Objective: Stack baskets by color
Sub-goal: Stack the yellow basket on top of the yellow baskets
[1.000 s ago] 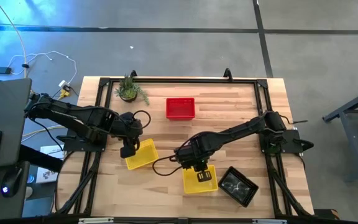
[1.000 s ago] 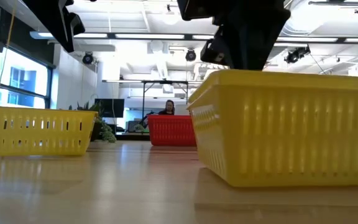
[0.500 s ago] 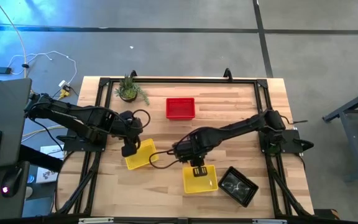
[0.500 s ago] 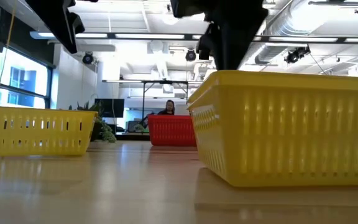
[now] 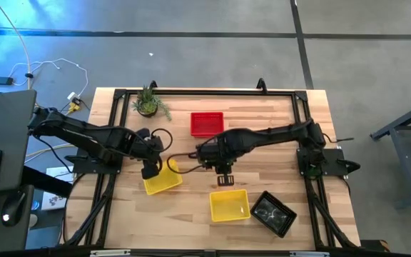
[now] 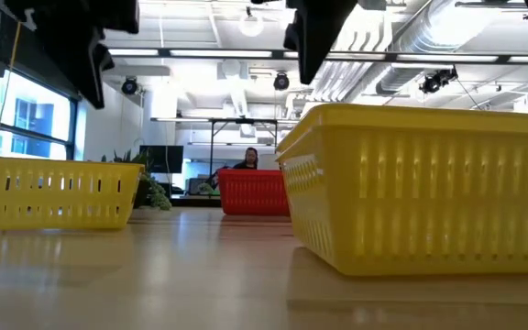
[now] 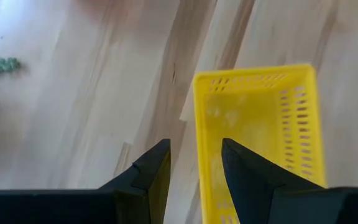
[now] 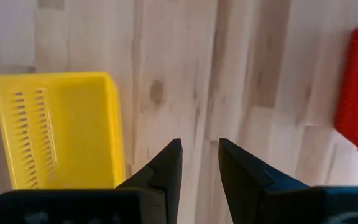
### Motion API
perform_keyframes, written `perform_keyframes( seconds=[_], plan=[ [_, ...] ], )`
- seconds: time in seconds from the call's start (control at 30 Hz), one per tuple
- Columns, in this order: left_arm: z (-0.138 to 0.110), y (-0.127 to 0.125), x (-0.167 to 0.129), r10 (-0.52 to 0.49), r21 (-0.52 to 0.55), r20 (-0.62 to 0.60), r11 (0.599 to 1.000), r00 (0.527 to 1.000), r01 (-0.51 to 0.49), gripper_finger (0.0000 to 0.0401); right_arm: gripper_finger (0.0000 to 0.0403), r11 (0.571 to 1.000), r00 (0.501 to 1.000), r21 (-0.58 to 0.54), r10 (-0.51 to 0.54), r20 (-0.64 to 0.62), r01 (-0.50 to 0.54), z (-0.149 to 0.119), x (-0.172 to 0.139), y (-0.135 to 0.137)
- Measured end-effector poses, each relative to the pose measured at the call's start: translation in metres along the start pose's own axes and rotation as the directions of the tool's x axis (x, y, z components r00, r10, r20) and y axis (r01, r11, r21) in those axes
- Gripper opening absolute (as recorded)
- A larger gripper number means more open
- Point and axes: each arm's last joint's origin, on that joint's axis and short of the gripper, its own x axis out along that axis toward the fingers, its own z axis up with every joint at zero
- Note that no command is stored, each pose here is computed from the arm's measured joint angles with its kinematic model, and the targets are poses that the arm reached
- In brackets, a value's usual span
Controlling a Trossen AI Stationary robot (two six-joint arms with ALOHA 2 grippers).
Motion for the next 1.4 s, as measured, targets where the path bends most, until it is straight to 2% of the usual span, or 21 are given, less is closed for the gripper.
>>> perform_keyframes(
  seconds=[0.17, 0.5, 0.73, 0.93, 1.4],
  plan=[
    [-0.005, 0.002, 0.01, 0.009, -0.01, -0.023, 1.0, 1.0, -0.009, 0.0129, 0.0092, 0.999, 1.0, 0.036, -0.009, -0.01, 0.009, 0.0, -0.008, -0.016],
    [-0.016, 0.01, 0.038, -0.045, -0.06, -0.068, 0.997, 0.997, 0.041, 0.0129, 0.0092, 0.994, 0.999, 0.106, -0.022, -0.045, 0.027, -0.004, -0.01, -0.045],
    [-0.018, 0.01, 0.043, -0.073, -0.064, -0.079, 0.996, 0.994, 0.068, 0.0129, 0.0092, 0.991, 0.998, 0.13, -0.027, -0.055, 0.034, -0.006, -0.011, -0.059],
    [-0.017, 0.008, 0.049, -0.062, -0.059, -0.107, 0.997, 0.992, 0.056, 0.0129, 0.0092, 0.99, 0.998, 0.138, -0.031, -0.055, 0.038, -0.007, -0.011, -0.069],
    [-0.016, -0.003, 0.089, -0.008, -0.006, -0.269, 1.0, 0.963, 0.007, 0.0129, 0.0092, 0.989, 0.998, 0.14, -0.033, -0.055, 0.04, -0.008, -0.012, -0.075]
  ],
)
